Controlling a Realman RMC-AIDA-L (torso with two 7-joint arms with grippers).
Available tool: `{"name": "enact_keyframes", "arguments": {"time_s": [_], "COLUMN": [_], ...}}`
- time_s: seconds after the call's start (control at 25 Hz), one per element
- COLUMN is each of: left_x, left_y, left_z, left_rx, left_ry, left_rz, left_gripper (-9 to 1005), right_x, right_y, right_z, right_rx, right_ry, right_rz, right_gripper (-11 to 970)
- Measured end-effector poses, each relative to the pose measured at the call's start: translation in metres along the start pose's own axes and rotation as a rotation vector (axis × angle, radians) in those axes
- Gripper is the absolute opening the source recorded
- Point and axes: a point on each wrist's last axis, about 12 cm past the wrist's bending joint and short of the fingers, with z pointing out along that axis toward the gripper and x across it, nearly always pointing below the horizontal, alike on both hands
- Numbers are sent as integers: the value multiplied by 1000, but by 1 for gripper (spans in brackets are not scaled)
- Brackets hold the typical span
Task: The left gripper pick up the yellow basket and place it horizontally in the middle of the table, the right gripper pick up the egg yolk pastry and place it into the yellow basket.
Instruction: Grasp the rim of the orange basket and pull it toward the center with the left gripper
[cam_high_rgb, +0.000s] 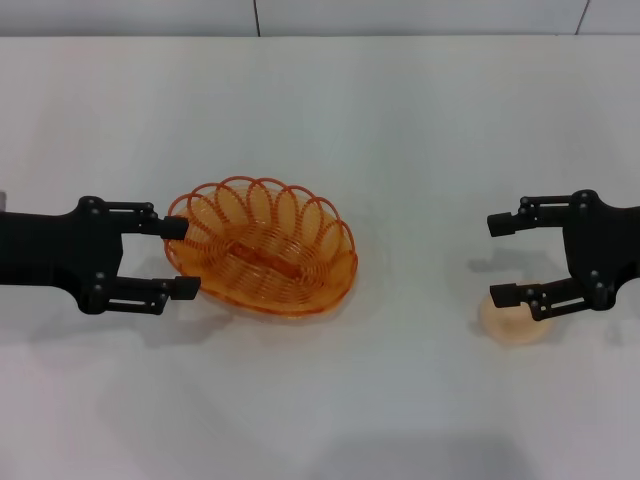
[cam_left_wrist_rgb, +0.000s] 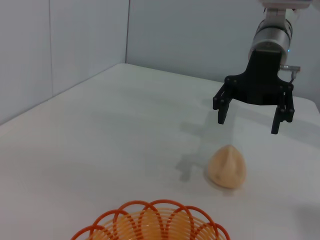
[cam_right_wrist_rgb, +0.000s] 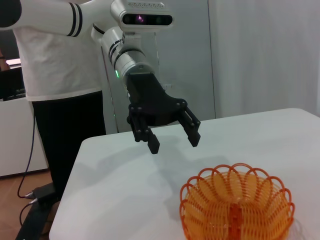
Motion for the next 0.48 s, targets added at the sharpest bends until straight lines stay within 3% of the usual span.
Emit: {"name": "enact_keyframes", "arguments": {"time_s": [0.48], "left_x": [-2], "left_y": [2], "left_z": [2], "left_rx": [6], "left_ry": [13], "left_rz": [-4], "left_gripper": [736], "right_x": [1], "right_y": [1], "right_z": [0], "right_rx": [-2], "right_ry": [0], "right_rz": [2], "right_gripper": [809]}}
